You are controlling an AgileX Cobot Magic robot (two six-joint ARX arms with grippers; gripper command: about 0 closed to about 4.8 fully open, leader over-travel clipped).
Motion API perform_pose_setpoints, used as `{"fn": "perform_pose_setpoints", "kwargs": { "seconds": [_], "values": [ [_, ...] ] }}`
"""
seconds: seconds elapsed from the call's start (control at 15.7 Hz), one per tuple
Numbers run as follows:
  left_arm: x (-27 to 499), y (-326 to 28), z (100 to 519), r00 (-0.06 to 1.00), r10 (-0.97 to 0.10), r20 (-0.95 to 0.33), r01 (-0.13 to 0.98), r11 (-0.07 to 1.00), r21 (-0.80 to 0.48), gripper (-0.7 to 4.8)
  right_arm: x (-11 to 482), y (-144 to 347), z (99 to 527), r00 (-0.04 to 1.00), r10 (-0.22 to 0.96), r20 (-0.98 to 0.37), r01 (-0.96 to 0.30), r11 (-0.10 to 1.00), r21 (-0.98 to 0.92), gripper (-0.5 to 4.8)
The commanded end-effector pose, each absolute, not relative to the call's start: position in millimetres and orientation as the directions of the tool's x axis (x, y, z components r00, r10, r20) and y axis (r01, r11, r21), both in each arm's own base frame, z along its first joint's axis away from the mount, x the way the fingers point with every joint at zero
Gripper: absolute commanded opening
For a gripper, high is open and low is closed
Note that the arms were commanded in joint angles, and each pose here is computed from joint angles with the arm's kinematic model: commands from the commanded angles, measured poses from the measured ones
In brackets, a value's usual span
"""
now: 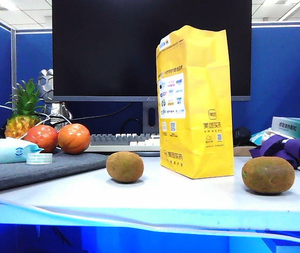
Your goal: Pick up the kiwifruit and throw it into the yellow paper bag.
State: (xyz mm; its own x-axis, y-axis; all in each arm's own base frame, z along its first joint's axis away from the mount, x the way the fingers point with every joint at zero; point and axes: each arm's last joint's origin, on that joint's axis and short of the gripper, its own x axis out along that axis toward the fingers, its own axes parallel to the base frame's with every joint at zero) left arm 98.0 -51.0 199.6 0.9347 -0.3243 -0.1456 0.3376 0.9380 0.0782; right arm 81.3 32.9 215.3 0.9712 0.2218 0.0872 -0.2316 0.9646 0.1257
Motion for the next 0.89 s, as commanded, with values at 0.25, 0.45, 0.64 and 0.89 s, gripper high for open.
{"fn": "perform_pose_setpoints", "kwargs": {
  "seconds": [0.25, 0.45, 0.64, 0.89],
  "values": [
    [98, -51, 202, 0.938, -0.323, -0.124, 0.33, 0.943, 0.035, 3.37, 81, 32, 218, 0.973, 0.205, 0.102, -0.217, 0.967, 0.134, 0.0],
    [98, -57, 208, 0.866, -0.492, -0.094, 0.488, 0.871, -0.062, 4.79, 82, 32, 220, 0.974, 0.19, 0.121, -0.206, 0.968, 0.141, 2.91],
    [107, -64, 216, 0.837, -0.54, -0.083, 0.534, 0.841, -0.086, 4.79, 91, 35, 220, 0.988, 0.124, 0.094, -0.138, 0.976, 0.166, 4.79],
    [138, -83, 236, 0.796, -0.539, -0.275, 0.552, 0.833, -0.034, 4.79, 122, 50, 207, 0.986, 0.122, -0.118, -0.109, 0.988, 0.11, 4.79]
  ]
}}
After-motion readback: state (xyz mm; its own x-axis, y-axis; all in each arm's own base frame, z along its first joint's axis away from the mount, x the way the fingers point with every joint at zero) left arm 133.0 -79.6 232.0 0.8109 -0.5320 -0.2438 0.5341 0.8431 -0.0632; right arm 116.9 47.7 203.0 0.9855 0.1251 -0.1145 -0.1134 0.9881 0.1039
